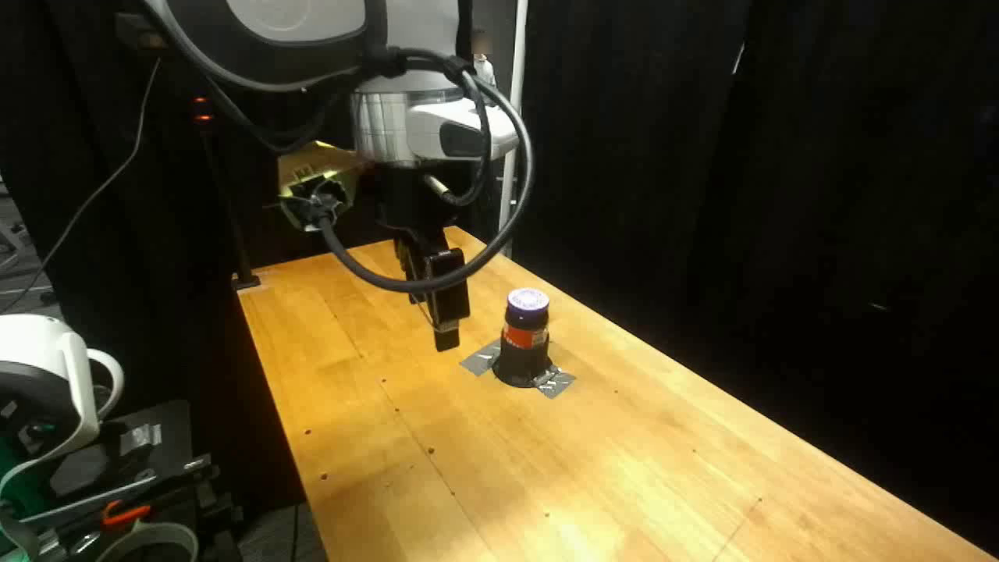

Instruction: Put the elastic around the bottle

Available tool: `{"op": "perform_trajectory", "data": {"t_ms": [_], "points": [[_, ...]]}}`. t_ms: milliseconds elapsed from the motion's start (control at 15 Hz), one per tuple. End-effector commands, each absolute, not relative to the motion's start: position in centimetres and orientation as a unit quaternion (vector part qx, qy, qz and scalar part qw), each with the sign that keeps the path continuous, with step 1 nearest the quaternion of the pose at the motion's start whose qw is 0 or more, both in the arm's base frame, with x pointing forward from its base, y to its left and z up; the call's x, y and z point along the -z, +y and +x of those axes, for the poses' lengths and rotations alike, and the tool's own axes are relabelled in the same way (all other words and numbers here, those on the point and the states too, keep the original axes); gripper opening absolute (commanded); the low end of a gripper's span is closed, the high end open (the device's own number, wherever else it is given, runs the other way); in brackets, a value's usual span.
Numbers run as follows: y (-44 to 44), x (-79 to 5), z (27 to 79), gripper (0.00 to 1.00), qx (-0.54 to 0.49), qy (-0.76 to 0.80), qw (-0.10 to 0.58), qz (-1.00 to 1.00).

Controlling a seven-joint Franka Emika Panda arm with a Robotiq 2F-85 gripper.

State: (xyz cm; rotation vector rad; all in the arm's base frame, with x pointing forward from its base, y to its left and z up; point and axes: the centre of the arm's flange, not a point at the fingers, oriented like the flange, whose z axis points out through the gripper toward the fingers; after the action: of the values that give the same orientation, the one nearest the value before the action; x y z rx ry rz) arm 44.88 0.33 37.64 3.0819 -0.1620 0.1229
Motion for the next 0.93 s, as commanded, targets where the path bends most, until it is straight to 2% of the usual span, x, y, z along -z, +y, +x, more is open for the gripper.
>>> {"op": "perform_trajectory", "data": {"t_ms": [0,200,333,867], "points": [[0.3,-37.8,45.0,1.0,-0.042,-0.052,0.026,0.997],[0.3,-38.2,45.2,1.0,-0.046,-0.053,0.026,0.997],[-0.1,-37.9,47.2,1.0,-0.044,-0.016,0.017,0.999],[0.7,-36.7,61.6,1.0,-0.044,0.165,-0.046,0.984]]}}
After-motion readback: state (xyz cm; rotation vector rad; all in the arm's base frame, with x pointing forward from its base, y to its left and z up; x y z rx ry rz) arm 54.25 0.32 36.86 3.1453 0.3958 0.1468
